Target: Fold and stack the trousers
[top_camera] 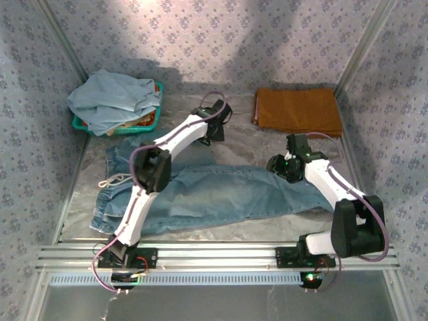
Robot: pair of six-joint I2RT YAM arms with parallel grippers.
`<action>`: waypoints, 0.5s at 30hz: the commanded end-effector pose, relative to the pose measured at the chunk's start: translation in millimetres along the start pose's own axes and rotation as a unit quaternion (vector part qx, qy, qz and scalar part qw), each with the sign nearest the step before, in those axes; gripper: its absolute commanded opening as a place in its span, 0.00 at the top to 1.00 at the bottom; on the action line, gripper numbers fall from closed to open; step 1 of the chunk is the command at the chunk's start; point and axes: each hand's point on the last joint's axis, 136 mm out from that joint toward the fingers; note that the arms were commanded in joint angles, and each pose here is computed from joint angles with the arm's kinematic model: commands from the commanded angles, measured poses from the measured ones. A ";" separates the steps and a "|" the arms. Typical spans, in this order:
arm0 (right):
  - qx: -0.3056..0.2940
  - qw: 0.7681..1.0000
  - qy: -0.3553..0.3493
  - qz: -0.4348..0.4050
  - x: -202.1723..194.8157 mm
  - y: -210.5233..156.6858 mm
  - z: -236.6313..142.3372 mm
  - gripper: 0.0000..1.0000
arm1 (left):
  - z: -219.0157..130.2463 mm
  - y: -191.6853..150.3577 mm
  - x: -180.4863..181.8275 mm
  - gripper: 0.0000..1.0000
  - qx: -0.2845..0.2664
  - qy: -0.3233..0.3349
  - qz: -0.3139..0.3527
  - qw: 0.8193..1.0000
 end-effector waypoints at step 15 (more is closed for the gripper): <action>-0.051 0.996 0.068 -0.031 37.9 22.5 -25.7 0.43 | -141.5 37.6 28.6 1.00 -0.085 -0.052 0.102 0.990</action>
Point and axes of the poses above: each hand's point on the last joint's axis, 136 mm out from that joint toward the fingers, its own z axis out along the fingers, its own x axis along the line the jaws close on, y = z × x, and after that the axes turned 10 degrees about -z, right-handed
